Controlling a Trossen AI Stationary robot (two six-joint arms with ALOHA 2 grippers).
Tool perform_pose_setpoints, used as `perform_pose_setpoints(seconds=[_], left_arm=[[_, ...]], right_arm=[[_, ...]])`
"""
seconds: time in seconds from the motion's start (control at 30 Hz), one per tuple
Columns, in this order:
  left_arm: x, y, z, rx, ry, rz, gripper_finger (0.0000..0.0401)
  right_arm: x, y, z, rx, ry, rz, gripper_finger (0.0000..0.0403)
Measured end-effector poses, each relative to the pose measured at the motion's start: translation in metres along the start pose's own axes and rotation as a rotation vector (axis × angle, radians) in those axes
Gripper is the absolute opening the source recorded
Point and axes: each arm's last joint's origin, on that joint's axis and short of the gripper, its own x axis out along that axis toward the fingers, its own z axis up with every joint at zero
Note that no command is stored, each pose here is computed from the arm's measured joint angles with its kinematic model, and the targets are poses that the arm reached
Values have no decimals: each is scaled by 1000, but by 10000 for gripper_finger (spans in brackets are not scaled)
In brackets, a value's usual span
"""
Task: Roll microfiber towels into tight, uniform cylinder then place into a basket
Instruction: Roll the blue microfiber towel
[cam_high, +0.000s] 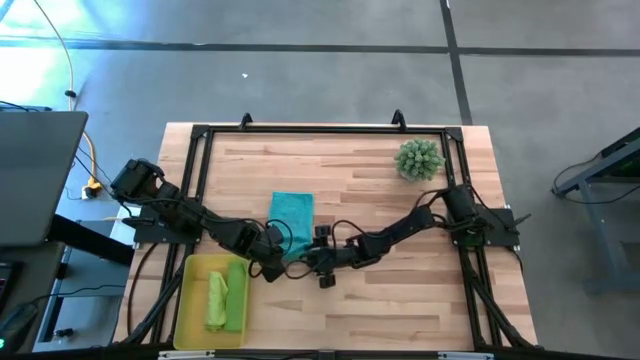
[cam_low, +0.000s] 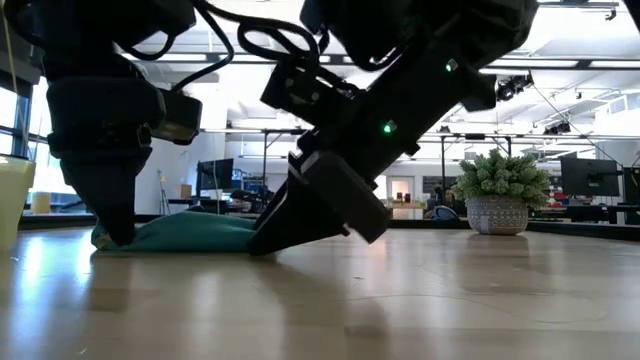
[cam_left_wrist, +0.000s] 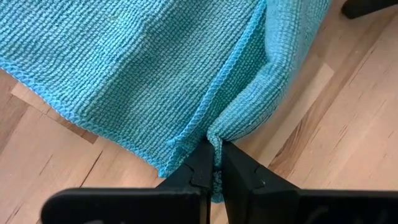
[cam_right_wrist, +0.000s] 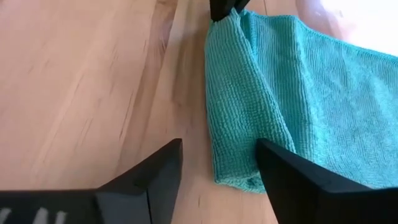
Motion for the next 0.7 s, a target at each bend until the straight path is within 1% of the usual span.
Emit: perform_pose_setpoints(seconds=[0.1,0.2,0.3,0.4,0.53,0.63,0.7], left_arm=[[0,0,0,-1,0,-6,10],[-1,-5,2,4,19,-49,10],[-6,-11,4,54,49,-97,10],[-13,-19,6,100,38,-132,17],[-24,-24,9,149,37,-124,36],[-27,-19,7,182,80,-56,57],[-29,-17,6,203,99,-26,71]], right_arm=[[6,0,-4,13,9,-1,186],[13,1,-11,47,24,4,165],[17,3,-14,76,37,4,136],[17,3,-17,124,61,16,100],[17,3,-17,168,66,42,50],[17,3,-18,210,74,61,17],[16,3,-18,237,78,69,6]])
